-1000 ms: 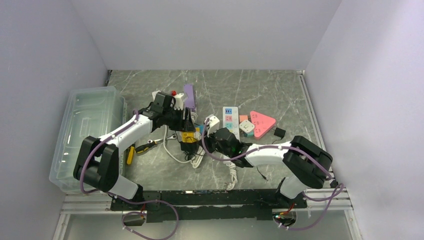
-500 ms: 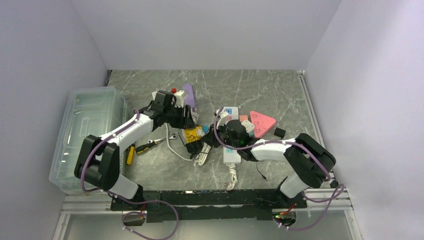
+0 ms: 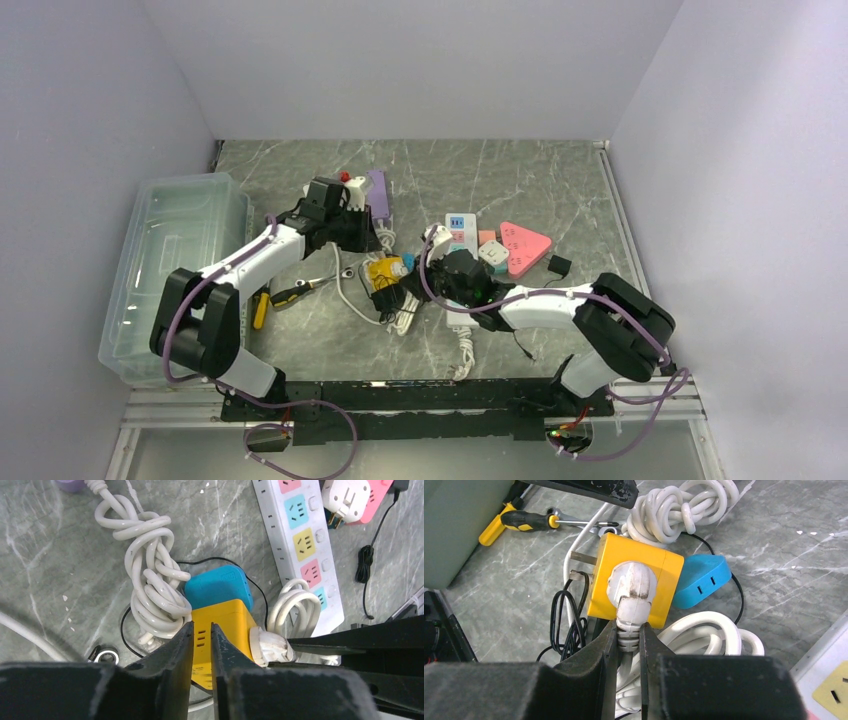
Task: Pull the plug off the socket
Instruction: Remove the plug from the socket.
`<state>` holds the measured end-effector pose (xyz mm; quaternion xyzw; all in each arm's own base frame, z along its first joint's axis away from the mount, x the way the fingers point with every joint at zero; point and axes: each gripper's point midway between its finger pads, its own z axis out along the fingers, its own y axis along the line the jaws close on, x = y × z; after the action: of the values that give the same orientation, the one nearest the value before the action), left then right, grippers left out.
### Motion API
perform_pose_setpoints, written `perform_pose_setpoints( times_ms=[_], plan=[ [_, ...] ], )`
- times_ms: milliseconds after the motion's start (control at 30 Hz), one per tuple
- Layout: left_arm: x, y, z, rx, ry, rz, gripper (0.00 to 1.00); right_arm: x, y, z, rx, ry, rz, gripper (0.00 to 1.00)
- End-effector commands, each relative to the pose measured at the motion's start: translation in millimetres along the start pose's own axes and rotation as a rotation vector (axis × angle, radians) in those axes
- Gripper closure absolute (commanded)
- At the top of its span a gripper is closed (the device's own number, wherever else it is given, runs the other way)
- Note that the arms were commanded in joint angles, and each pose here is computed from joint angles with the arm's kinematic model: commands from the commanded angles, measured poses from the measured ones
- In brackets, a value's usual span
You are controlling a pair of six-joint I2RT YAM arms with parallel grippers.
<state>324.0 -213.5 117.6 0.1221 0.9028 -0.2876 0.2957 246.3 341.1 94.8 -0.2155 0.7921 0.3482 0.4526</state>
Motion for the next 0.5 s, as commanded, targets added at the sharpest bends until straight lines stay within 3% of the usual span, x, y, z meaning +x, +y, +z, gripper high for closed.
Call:
perform_pose_setpoints(
  times_ms=[0, 200, 300, 467],
  plan=[
    [-33, -28, -22, 0.091, -0.112, 0.110, 0.69, -40, 1, -3, 0.027, -0.125, -0.019, 1.00],
    [-37, -57, -45, 0.239, -0.134, 0.301, 0.36, -47, 7, -9, -0.115, -0.116, -0.013, 1.00],
    [-35, -60, -50, 0.257, -0.139, 0.362, 0.31, -50, 13, -15, -0.189, -0.111, -0.025, 1.00],
    [-29, -47, -43, 0.155, -0.140, 0.449, 0.31, -56, 24, -27, -0.269, -0.119, -0.057, 1.00]
  ],
)
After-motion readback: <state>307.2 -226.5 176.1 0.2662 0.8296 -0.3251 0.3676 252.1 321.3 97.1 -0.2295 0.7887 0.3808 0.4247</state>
